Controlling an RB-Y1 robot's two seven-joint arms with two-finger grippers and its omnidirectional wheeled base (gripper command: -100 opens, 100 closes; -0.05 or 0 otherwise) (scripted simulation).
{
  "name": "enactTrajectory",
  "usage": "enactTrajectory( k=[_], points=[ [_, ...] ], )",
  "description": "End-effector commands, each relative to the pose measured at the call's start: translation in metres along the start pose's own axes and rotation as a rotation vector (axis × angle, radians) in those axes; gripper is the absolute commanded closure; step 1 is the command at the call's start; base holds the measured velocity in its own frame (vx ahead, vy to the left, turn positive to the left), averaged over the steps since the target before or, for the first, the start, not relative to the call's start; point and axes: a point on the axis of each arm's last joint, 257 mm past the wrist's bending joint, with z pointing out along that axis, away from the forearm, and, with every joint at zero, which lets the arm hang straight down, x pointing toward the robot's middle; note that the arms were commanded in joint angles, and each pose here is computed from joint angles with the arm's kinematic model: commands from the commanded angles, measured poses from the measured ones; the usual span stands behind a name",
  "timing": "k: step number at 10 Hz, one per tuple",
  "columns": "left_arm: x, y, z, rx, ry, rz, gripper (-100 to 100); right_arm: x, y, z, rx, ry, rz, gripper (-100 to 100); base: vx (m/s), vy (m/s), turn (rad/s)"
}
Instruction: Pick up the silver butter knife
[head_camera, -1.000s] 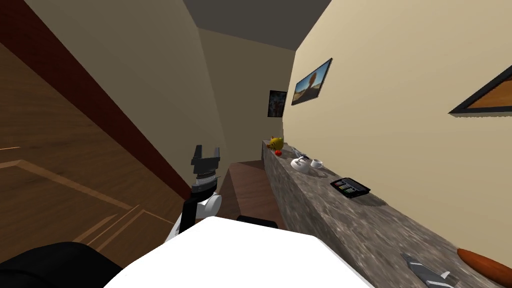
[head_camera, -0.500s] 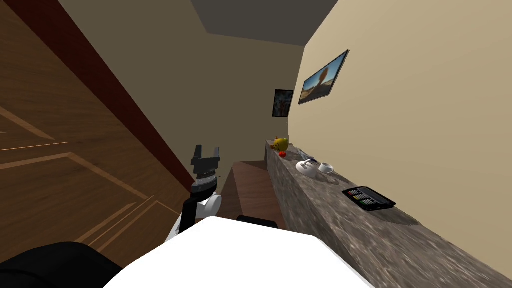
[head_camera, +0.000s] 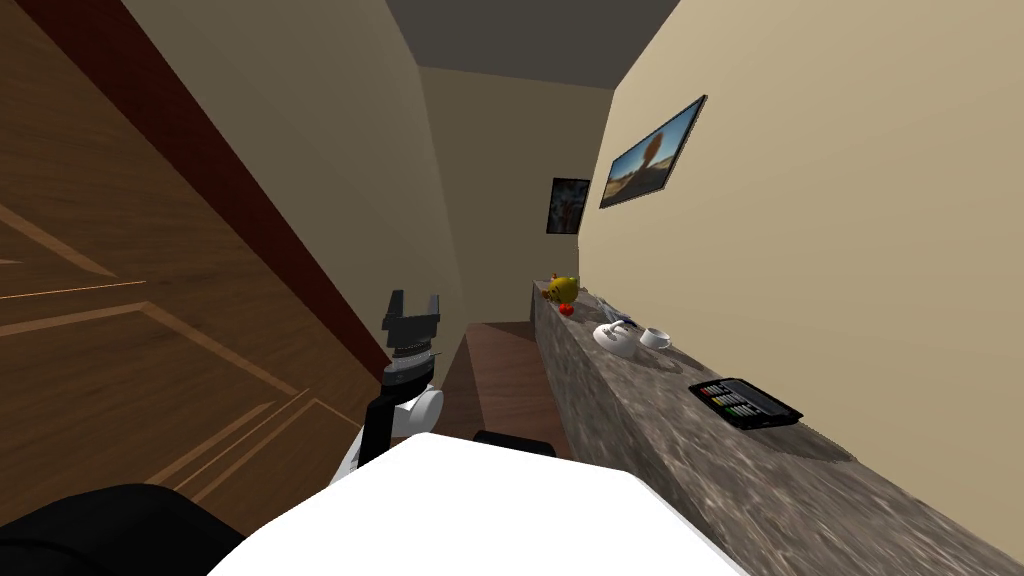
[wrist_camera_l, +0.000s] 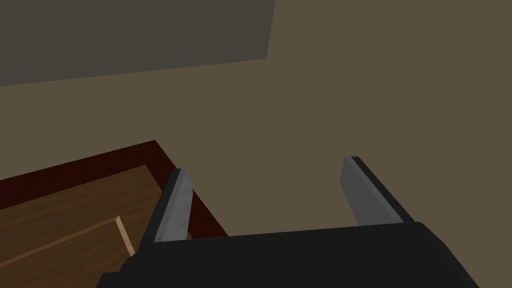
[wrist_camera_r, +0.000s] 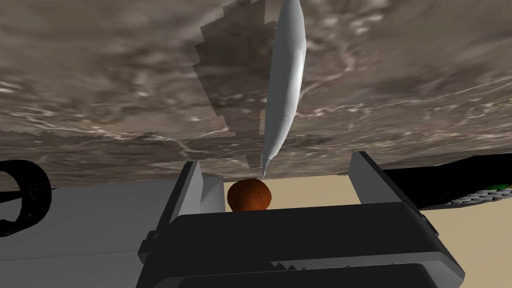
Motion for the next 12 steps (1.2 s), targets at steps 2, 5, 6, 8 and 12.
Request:
enactTrajectory(
  k=[2,5,6,8,12],
  points=[
    [0.0,0.0,0.0,0.0,0.0,0.0,0,0.003,0.0,0.004,0.0,0.0,0.0,-100,0.003,-0.05,0.009],
    [0.0,0.0,0.0,0.0,0.0,0.0,0,0.003,-0.002,0.004,0.005,-0.001,-0.002,100,-0.001,-0.003,-0.004],
    [0.0,0.0,0.0,0.0,0.0,0.0,0,0.003,0.0,0.004,0.001,-0.001,0.001,100,0.0,0.0,0.0],
    [0.0,0.0,0.0,0.0,0.0,0.0,0,0.003,0.0,0.004,0.001,-0.002,0.0,0,0.0,0.0,0.0],
    [0.0,0.0,0.0,0.0,0.0,0.0,0,-0.005,0.0,-0.005,-0.003,-0.003,0.0,0,-0.005,0.045,-0.01]
  ],
)
